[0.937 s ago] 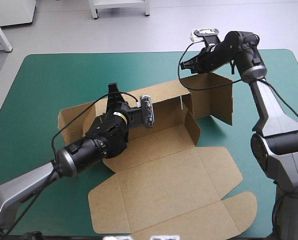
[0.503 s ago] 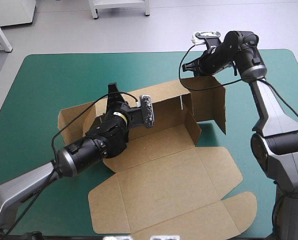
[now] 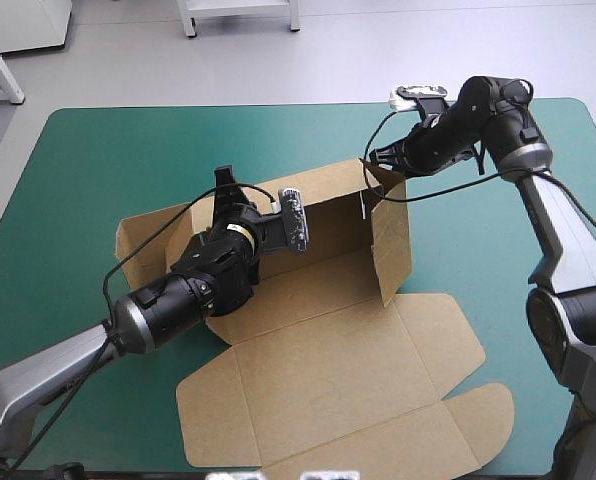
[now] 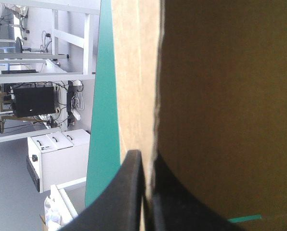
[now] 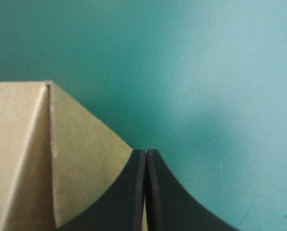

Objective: Fold the box

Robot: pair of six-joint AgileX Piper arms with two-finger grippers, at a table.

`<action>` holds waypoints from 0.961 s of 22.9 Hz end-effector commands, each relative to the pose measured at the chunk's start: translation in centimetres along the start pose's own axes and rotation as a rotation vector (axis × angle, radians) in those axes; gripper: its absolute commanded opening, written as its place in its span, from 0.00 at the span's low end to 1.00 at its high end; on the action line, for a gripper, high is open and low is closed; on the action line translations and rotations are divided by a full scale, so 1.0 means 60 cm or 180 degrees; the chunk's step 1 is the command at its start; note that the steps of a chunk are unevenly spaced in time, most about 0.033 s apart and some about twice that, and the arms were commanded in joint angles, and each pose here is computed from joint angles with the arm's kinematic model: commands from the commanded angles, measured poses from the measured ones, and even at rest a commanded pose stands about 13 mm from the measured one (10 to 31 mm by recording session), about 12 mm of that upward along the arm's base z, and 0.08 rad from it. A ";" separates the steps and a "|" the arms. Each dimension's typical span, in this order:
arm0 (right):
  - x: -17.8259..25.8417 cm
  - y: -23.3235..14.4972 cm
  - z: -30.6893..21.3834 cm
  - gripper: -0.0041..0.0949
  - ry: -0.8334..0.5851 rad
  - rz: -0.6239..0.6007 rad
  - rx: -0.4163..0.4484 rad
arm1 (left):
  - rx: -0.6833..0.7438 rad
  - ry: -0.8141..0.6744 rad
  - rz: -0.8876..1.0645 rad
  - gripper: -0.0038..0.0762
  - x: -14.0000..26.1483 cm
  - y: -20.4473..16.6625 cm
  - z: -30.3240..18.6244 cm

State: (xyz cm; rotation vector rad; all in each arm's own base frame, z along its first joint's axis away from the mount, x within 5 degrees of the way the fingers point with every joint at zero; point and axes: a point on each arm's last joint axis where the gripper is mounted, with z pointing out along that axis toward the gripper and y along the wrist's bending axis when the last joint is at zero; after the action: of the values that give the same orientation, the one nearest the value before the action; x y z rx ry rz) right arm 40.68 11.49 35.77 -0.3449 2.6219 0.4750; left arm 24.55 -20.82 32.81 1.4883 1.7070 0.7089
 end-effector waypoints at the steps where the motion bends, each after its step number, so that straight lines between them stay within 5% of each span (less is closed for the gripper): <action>1: 0.013 0.029 -0.076 0.02 -0.0265 -0.0201 -0.0161 | -0.0034 -0.0212 -0.0216 0.04 -0.005 0.013 -0.021; 15: 0.138 0.020 -0.061 0.02 -0.1411 -0.0893 -0.0084 | -0.0269 -0.0350 -0.0418 0.04 -0.011 0.025 -0.022; 22: 0.157 0.033 -0.065 0.02 -0.1526 -0.1383 -0.0227 | -0.0273 -0.0301 -0.0421 0.04 -0.008 0.025 -0.022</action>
State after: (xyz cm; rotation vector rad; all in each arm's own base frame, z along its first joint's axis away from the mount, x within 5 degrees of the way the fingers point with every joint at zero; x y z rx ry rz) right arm 31.13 10.44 32.47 -0.7221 2.1062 0.4433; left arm 24.75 -20.97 32.94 1.3742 1.7176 0.6663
